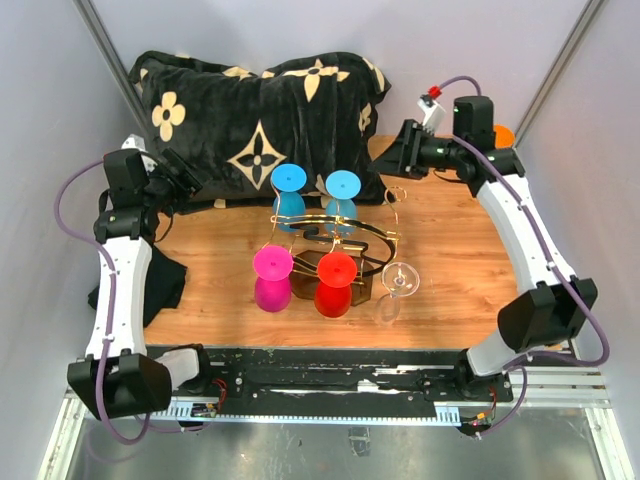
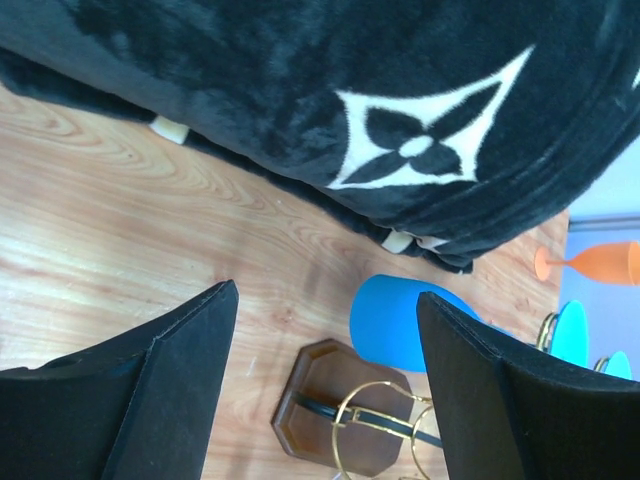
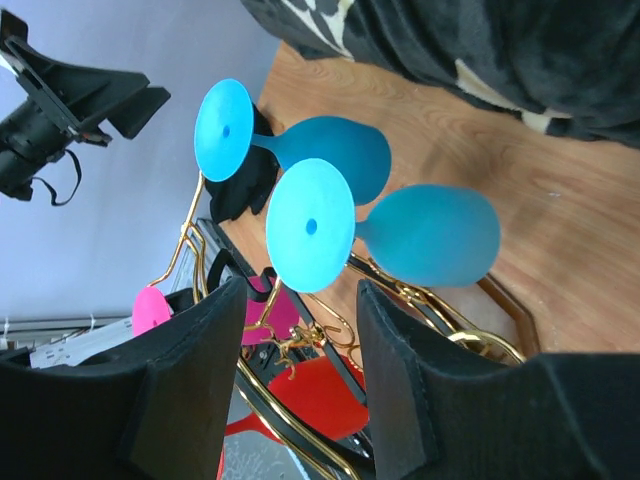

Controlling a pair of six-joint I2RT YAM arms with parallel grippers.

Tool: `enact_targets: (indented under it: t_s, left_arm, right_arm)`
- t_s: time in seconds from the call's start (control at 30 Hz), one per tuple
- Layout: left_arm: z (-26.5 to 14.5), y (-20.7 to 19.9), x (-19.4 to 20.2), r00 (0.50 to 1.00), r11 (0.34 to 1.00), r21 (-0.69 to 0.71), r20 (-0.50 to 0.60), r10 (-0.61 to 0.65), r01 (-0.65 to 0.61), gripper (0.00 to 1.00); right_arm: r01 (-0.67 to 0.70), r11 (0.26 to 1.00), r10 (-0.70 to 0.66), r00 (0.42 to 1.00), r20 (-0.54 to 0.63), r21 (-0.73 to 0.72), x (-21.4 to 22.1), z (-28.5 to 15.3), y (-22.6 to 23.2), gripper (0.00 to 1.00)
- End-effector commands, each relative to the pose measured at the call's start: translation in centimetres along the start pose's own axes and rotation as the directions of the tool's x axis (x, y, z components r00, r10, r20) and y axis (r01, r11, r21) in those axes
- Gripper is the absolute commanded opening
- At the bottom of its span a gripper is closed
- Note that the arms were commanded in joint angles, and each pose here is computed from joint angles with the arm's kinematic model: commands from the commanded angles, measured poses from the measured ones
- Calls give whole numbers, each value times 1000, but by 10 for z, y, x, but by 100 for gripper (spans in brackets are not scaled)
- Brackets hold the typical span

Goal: Take the wine glass off the wine glass rack

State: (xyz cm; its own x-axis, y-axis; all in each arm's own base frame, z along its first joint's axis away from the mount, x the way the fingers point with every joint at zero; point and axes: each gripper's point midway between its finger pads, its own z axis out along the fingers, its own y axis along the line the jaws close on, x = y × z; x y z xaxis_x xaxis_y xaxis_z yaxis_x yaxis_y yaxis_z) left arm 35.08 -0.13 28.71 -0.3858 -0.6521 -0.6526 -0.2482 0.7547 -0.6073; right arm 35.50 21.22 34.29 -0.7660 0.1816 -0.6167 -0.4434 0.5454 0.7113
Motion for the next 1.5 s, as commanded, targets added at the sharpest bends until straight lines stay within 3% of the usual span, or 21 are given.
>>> enact_targets:
  t_s: [0.0, 0.3, 0.57, 0.8, 1.13, 1.2, 1.33, 1.47]
  left_arm:
    - [2, -23, 6, 996, 995, 85, -69, 50, -44, 77]
    - [-5, -37, 14, 989, 989, 132, -121, 85, -69, 77]
    - [-10, -24, 60, 959, 990, 104, -257, 119, -95, 77]
    - [-20, -31, 81, 946, 985, 140, -294, 134, -96, 77]
    - [-40, -68, 114, 928, 971, 203, -322, 187, -126, 76]
    - [-40, -70, 119, 926, 972, 202, -328, 187, -125, 76]
    - [-41, -66, 129, 923, 975, 182, -337, 184, -128, 75]
    - [-40, -60, 141, 918, 977, 167, -351, 182, -129, 75]
  right_arm:
    - [-7, 1000, 7, 998, -68, 0, 10, 21, 6, 49]
    - [10, 999, -4, 993, -117, 48, 17, 35, -4, 46]
    - [5, 1000, 0, 984, -177, 27, 30, 50, -6, 42]
    - [0, 1000, 5, 979, -203, 24, 38, 60, -9, 41]
    - [13, 999, -21, 979, -204, -42, 40, 66, 7, 16]
    - [16, 998, -27, 978, -208, -54, 40, 66, 10, 14]
    - [22, 997, -36, 979, -203, -72, 38, 67, 17, 1]
    - [15, 996, -33, 981, -192, -93, 34, 66, 22, 1]
